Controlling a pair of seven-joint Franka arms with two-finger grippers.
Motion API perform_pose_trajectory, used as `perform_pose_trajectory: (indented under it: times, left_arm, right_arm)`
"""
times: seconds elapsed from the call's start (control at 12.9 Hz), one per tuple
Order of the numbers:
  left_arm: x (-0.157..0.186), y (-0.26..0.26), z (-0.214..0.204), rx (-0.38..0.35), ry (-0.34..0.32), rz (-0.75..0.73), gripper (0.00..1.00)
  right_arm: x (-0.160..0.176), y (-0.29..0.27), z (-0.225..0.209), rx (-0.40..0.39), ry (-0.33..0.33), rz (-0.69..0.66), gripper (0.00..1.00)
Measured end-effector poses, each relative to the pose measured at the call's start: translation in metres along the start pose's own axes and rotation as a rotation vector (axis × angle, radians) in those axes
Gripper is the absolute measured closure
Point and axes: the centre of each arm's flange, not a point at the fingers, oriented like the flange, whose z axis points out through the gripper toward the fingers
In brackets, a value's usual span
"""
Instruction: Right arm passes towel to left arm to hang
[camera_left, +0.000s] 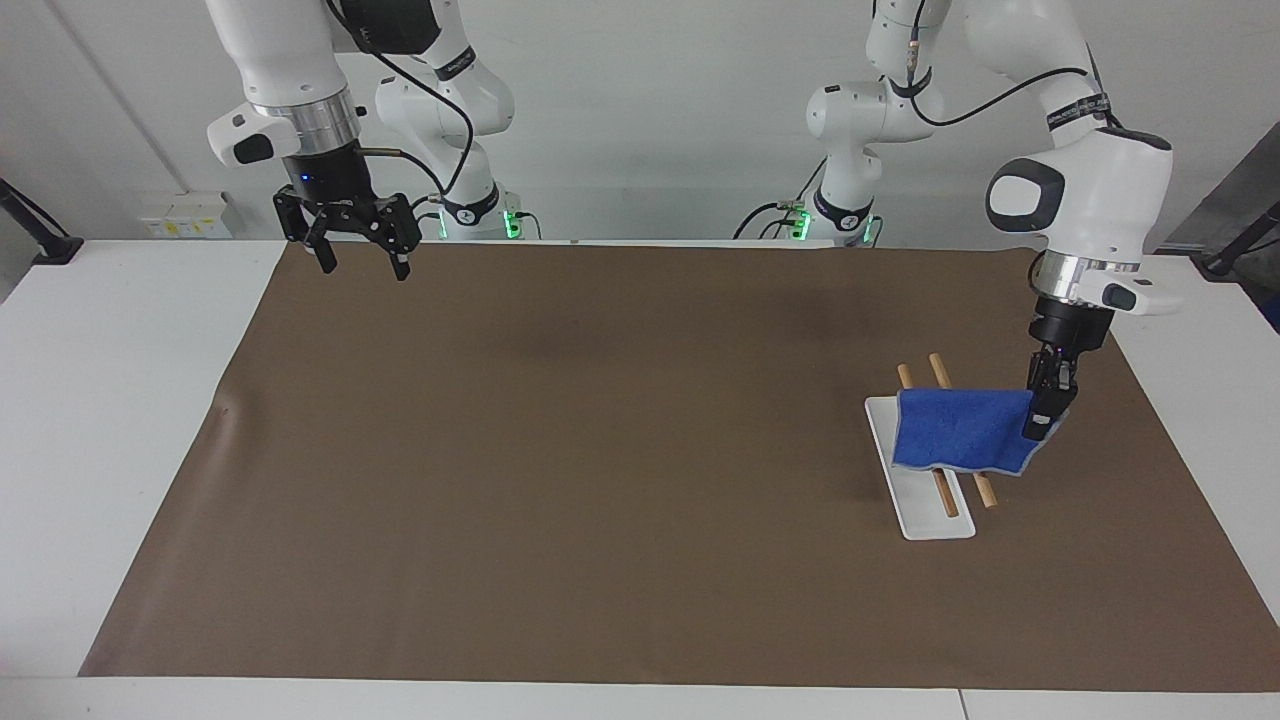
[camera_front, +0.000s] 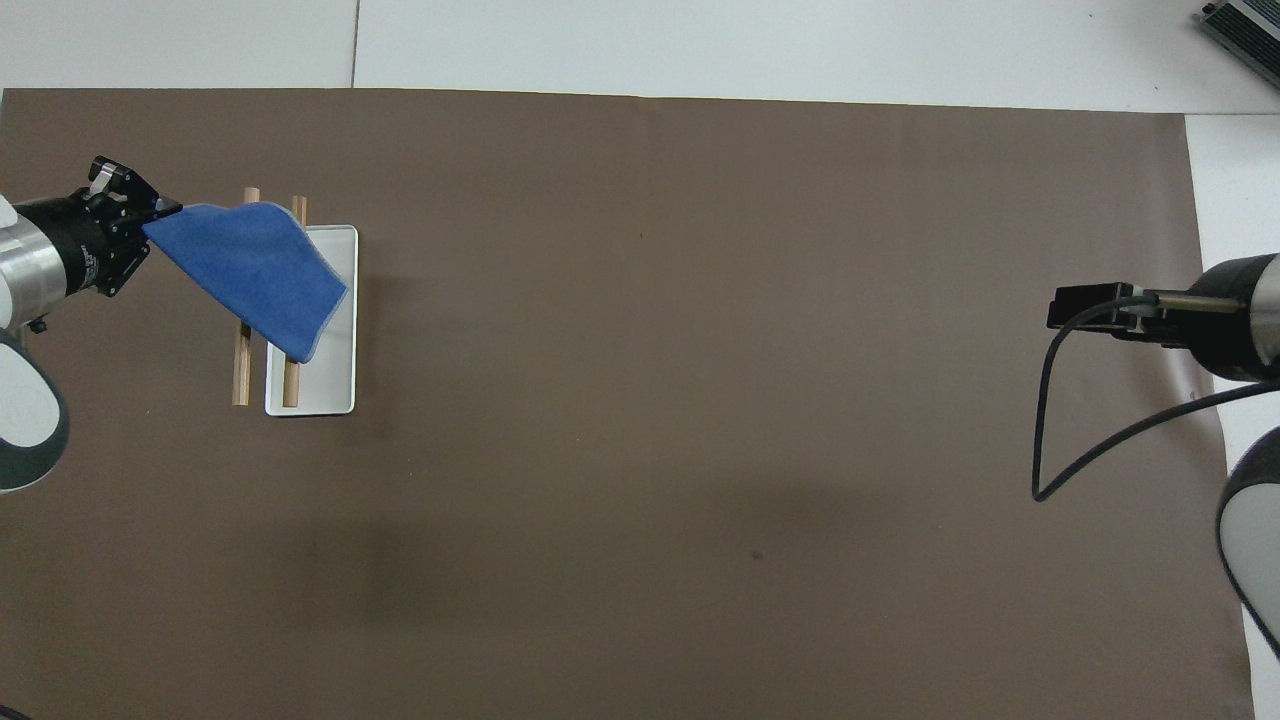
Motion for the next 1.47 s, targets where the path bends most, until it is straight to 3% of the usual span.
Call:
perform_pose_trajectory:
  times: [0.62,1.08,1.47]
  left_arm:
    - [0.015,-0.047,0.025,0.084,-0.012,-0.019,0.98]
    - [0.012,-0.101,0.043,0.170,-0.042,-0.066,0.98]
    - [-0.002,-0.116,0.041,0.191,-0.062,-0.067,0.98]
  right_arm:
    - [0.045,0.013,0.003,-0.054,-0.049,0.024,0.00]
    - [0.028,0.008,0.008,-0.074,-0.155,0.012,0.00]
    - [0.013,0.007,0.010,-0.071,-0.178,-0.032,0.00]
